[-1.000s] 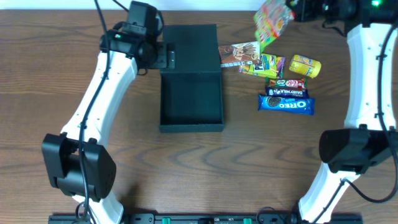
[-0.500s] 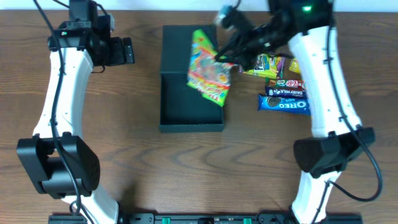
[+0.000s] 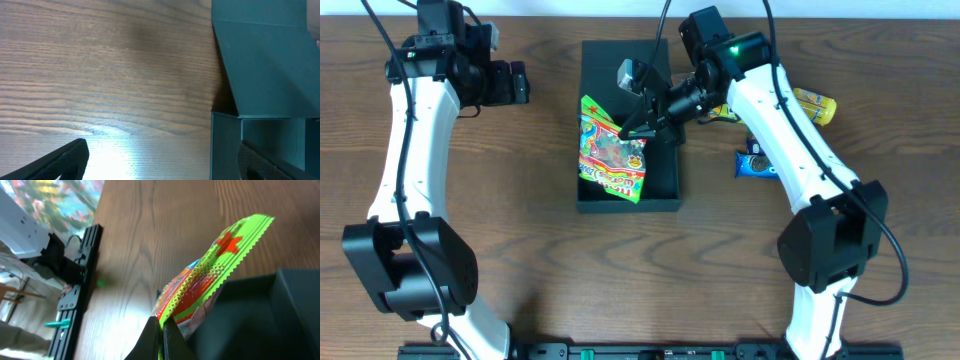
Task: Pack container
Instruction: 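Carry the Haribo bag with the right gripper into the box, then move the right gripper to the blue Oreo pack and grasp it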
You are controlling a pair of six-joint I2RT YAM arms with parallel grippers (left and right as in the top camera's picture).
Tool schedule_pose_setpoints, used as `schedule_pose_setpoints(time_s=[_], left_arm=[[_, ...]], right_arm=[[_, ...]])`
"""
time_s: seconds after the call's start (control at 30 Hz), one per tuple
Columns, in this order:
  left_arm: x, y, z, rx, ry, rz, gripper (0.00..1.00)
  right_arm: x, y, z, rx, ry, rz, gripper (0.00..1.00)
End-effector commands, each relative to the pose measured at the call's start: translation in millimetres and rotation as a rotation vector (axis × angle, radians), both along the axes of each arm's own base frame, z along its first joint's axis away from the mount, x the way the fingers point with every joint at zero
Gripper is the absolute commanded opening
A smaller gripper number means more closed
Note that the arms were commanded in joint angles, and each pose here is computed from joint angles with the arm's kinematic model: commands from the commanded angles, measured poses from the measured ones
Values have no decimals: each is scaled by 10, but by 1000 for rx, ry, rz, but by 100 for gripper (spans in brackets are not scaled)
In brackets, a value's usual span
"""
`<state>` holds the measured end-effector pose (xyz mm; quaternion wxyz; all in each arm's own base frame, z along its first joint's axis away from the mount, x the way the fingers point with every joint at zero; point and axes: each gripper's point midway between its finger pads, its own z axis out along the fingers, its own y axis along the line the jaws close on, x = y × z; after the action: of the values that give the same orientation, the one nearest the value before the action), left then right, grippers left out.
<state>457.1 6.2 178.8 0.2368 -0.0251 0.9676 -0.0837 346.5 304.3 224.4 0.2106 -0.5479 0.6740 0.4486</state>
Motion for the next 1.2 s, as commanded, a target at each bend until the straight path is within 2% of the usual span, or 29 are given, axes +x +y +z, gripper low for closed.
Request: schedule_pose_setpoints(time_s=[0.0, 0.03, 0.07, 0.1, 0.13, 0.23, 0.33, 0.43, 0.53, 0.57, 0.63, 0.77, 0.87, 1.17], left_arm=[[-13, 13, 105, -1, -25, -11, 95], [-14, 13, 105, -1, -25, -11, 95], [-14, 13, 105, -1, -25, -11, 95], [-13, 13, 105, -1, -25, -11, 95], [-14, 13, 105, -1, -25, -11, 95], [-24, 12, 99, -2, -20, -11, 95], [-45, 7, 88, -3, -10, -11, 95], [-88, 3, 65, -5, 10, -11, 96], [-134, -14, 45, -15, 31, -14, 95], [-142, -16, 41, -15, 34, -14, 95], [-156, -17, 35, -16, 41, -14, 95], [-176, -18, 25, -17, 50, -14, 95], [-178, -24, 26, -19, 50, -15, 96], [-177, -90, 39, -55, 47, -33, 95]], right_arm=[[-48, 99, 128, 111, 40, 30, 1], [-7, 110, 65, 100, 52, 18, 1], [34, 115, 21, 83, 64, -1, 9], [111, 113, -67, 46, 91, -42, 81], [238, 93, -168, -16, 118, -119, 99], [512, -5, -291, -124, 155, -298, 99], [644, -73, -197, -119, 196, -379, 99], [751, -170, -293, -199, 221, -490, 99], [869, -409, -542, -384, 211, -672, 88], [924, -532, -617, -450, 216, -763, 96], [995, -760, -711, -542, 251, -931, 99], [957, -1412, -831, -671, 502, -1348, 99], [794, -1857, -907, -710, 788, -1624, 99], [747, -2381, -1009, -681, 1033, -1893, 99]])
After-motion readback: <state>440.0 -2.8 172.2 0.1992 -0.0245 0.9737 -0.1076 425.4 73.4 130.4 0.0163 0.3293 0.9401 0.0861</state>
